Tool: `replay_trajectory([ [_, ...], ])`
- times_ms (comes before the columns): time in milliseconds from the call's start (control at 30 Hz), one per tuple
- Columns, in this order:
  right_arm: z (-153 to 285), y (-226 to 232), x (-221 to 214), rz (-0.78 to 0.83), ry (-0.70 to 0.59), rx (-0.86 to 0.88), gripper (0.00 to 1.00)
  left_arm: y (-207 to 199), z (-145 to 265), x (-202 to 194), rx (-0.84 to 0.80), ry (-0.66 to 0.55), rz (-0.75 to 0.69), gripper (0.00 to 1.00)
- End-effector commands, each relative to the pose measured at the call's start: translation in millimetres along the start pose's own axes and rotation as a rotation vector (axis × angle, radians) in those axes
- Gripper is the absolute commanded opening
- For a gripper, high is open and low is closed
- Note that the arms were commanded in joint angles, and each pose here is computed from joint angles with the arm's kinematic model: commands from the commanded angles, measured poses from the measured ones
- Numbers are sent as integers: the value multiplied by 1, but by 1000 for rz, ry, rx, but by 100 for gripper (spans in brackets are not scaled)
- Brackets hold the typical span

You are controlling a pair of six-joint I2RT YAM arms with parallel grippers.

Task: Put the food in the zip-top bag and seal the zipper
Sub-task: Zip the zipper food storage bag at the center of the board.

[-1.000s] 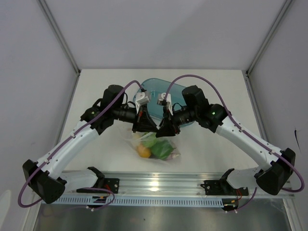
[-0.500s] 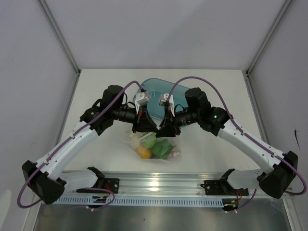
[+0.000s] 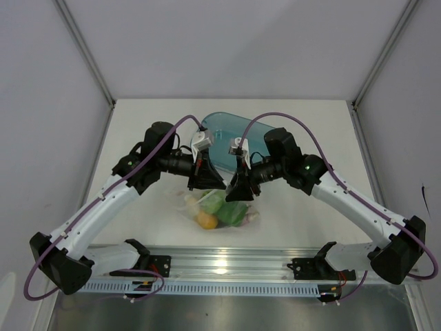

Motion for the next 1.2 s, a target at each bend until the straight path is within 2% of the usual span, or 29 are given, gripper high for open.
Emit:
replay_trajectory([
  [0, 3, 4, 5, 18, -21, 7, 39, -15, 8, 23, -29, -52, -76, 1],
  [300, 0, 1, 14, 24, -41, 11, 30, -15, 9, 22, -31, -49, -71, 0],
  [467, -1, 0, 20, 33, -46, 7, 30, -15, 7, 20, -35, -42, -61, 1],
  [633, -2, -3, 26, 46, -50, -5, 25, -15, 8, 20, -40, -40, -53, 1],
  [767, -1, -3, 33, 57, -57, -3, 17, -13, 8, 17, -22, -29, -38, 0],
  [833, 0, 0, 34, 61, -59, 7, 3, -13, 8, 16, -21, -23, -29, 1],
  [867, 0, 2, 35, 68, -63, 9, 0, -12, 8, 16, -13, -24, -30, 1],
  [1167, 10, 2, 39, 58, -122, -67, 0, 11, 13, 15, 140, -27, 6, 0],
])
Point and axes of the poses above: each gripper's point midway between its finger pads, its own z axis back along the fingers, its own y axis along the line the jaws close on, x = y × z, the point moved 1 cm from there along z, back along the fingers, and after that the axes turned 2 degrees about -z, right-handed, at the moved point
